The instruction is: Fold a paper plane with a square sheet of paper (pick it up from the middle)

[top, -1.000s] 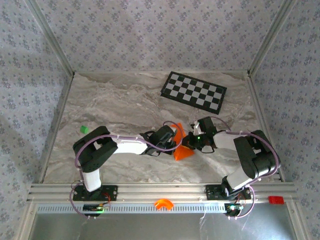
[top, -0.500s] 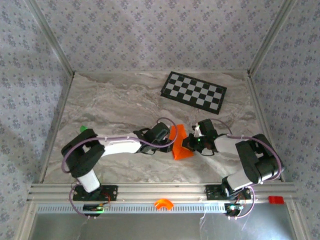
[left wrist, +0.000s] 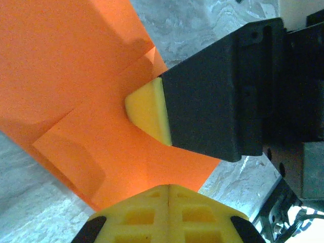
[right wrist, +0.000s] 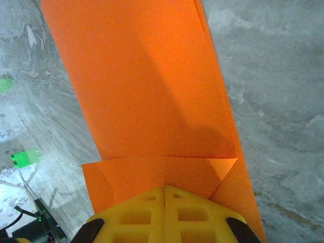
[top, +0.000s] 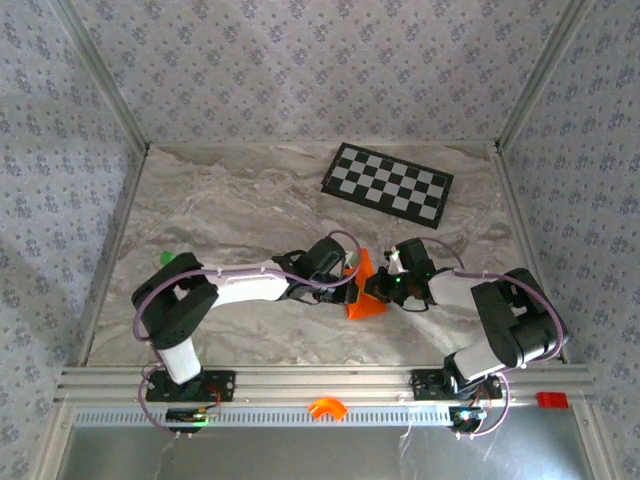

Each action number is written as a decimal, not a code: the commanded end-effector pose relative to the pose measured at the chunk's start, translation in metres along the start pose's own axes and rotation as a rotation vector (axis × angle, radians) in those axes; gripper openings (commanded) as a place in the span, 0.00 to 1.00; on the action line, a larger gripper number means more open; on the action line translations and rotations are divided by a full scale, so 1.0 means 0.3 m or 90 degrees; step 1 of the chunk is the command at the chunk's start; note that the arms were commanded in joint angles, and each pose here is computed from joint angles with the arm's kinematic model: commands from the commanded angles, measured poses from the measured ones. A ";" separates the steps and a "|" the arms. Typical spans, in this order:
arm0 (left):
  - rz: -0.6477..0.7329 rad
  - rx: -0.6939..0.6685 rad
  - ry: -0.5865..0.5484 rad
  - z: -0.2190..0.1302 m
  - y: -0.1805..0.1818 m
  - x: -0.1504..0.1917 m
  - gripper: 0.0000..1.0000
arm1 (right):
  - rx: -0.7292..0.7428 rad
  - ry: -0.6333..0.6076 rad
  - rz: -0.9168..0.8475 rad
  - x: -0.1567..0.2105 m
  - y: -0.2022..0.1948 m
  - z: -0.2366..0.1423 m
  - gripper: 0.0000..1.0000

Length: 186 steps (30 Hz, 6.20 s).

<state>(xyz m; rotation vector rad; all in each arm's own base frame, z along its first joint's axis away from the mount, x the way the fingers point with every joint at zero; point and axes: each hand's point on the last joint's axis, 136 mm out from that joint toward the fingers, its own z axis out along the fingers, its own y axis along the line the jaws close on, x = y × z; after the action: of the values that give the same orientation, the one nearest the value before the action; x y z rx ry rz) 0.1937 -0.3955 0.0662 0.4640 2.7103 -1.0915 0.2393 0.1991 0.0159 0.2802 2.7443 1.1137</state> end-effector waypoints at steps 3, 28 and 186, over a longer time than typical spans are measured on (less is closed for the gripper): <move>-0.023 0.089 0.037 0.020 -0.068 -0.015 0.02 | 0.126 0.040 0.056 0.096 -0.178 0.007 0.00; -0.072 0.097 0.123 0.127 0.021 0.093 0.02 | 0.125 0.046 0.061 0.103 -0.190 0.002 0.00; -0.025 0.015 0.135 0.139 0.092 0.209 0.06 | 0.071 0.053 0.060 0.077 -0.166 -0.006 0.00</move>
<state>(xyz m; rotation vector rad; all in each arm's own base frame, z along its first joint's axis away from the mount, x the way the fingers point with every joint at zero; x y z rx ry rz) 0.1707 -0.4101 0.0215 0.5675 2.7943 -1.1871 0.2310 0.1918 0.0153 0.2873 2.7732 1.2014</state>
